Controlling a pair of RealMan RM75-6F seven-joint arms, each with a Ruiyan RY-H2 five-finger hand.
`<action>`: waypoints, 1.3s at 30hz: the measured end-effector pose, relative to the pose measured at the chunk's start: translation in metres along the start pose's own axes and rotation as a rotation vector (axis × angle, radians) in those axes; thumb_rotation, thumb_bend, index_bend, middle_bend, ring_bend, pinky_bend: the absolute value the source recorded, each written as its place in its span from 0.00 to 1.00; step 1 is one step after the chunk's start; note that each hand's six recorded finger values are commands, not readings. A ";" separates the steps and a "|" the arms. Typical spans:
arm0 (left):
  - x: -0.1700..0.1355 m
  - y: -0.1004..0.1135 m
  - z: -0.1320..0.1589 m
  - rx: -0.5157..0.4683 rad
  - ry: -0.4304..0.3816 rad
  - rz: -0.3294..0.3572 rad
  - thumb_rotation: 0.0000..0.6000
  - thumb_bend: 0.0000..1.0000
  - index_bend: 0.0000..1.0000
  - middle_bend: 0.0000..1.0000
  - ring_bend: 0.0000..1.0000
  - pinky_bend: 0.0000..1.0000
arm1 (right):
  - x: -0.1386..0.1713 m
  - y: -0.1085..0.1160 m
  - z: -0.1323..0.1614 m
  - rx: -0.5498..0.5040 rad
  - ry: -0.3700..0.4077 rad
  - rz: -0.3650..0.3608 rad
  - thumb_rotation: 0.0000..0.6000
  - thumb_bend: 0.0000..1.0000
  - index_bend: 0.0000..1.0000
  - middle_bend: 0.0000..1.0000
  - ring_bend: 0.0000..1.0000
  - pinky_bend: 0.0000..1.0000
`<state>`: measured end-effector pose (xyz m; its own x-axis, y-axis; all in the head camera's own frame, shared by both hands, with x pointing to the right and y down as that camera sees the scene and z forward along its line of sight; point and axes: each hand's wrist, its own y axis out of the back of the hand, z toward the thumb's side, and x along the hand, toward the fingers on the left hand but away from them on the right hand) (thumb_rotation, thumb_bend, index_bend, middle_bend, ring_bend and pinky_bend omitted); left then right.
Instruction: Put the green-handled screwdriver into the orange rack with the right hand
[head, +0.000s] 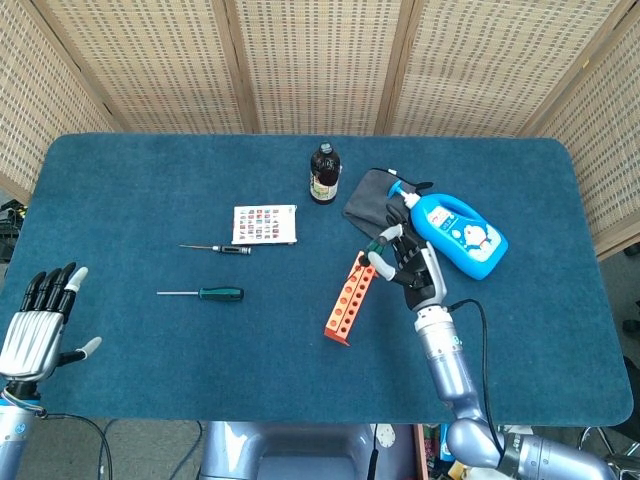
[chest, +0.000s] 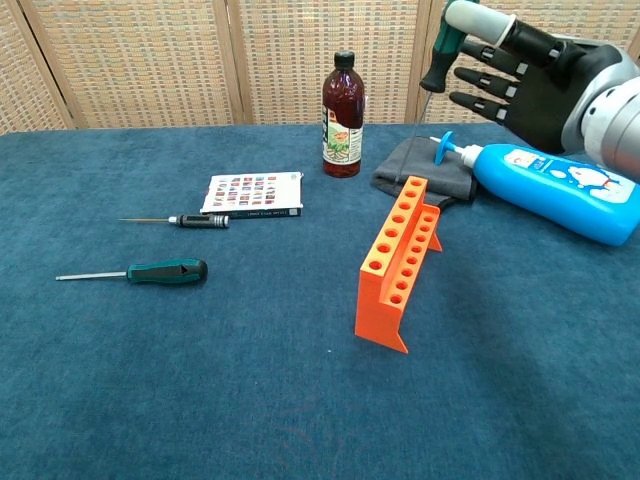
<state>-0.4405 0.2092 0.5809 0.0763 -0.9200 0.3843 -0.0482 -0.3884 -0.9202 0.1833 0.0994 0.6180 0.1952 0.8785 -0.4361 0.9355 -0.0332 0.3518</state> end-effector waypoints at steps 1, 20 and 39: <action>0.000 0.000 0.000 0.001 0.000 -0.001 1.00 0.00 0.00 0.00 0.00 0.00 | 0.000 0.001 0.000 -0.001 0.001 -0.001 1.00 0.22 0.65 0.06 0.00 0.00; 0.001 -0.004 0.005 0.012 -0.011 -0.007 1.00 0.00 0.00 0.00 0.00 0.00 | 0.011 -0.005 -0.016 0.026 0.012 0.019 1.00 0.22 0.65 0.06 0.00 0.00; 0.001 -0.004 0.004 0.016 -0.008 -0.008 1.00 0.00 0.00 0.00 0.00 0.00 | 0.005 0.007 -0.020 0.048 0.011 -0.003 1.00 0.22 0.65 0.06 0.00 0.00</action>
<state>-0.4358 0.2105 0.5845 0.0846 -0.9163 0.3916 -0.0318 -0.3952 -0.9180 0.1847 0.1133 0.6348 0.1892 0.8839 -0.4277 0.9493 -0.0533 0.3098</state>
